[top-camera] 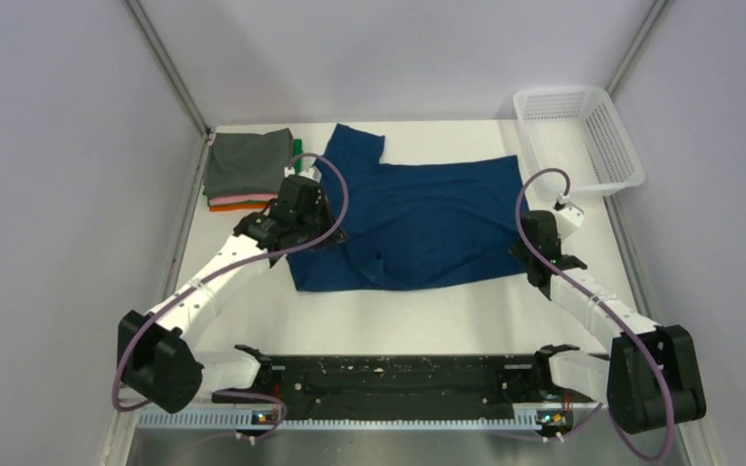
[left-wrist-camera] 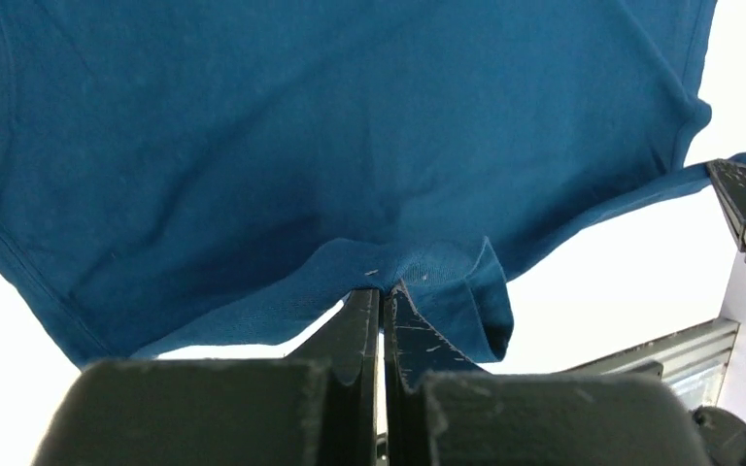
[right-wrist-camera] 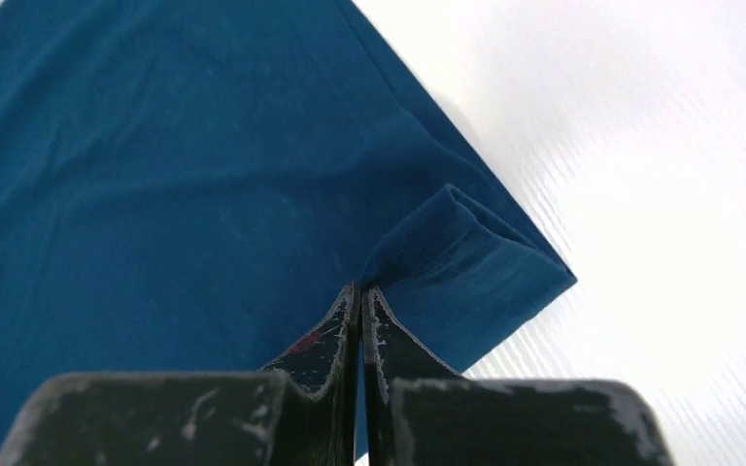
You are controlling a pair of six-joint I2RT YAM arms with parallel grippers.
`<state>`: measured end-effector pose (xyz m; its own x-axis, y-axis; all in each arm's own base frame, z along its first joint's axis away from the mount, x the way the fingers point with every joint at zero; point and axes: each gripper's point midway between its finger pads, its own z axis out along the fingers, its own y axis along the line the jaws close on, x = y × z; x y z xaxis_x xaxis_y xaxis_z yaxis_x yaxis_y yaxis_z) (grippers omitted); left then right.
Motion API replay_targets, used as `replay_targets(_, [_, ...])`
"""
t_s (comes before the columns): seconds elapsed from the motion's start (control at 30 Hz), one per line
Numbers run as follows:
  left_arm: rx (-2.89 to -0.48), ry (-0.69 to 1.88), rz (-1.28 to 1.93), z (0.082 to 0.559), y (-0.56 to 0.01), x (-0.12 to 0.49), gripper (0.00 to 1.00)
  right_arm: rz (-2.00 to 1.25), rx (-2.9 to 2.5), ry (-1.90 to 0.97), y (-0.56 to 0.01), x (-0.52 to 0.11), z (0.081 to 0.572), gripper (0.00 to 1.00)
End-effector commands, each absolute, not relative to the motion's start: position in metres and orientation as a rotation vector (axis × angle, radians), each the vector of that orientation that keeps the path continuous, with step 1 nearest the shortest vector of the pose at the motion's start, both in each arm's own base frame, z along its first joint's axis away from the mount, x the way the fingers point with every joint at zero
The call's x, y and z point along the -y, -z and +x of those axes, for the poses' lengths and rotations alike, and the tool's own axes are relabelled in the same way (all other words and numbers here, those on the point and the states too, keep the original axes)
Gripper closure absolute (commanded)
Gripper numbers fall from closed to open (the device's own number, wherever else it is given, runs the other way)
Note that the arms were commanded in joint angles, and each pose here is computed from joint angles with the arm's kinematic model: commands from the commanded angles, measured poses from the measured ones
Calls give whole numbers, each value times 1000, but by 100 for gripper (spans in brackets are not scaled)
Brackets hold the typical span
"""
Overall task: Fold and stack the t-shirts
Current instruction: Fold the flattened tshirt in 1/3 of the way
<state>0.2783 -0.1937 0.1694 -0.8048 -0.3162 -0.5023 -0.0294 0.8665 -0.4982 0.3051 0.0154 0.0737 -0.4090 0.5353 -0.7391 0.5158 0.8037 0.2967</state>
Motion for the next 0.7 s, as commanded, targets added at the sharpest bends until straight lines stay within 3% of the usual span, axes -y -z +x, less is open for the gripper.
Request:
replay_targets(0.0, [-2346,674,-204,318,-194,192,100,758,-1957,-2,-110,-11,339,100])
replay_targets(0.67, [-2457,606,-237,420,-151,163,100,772,-1887,88,-108,1,400,100])
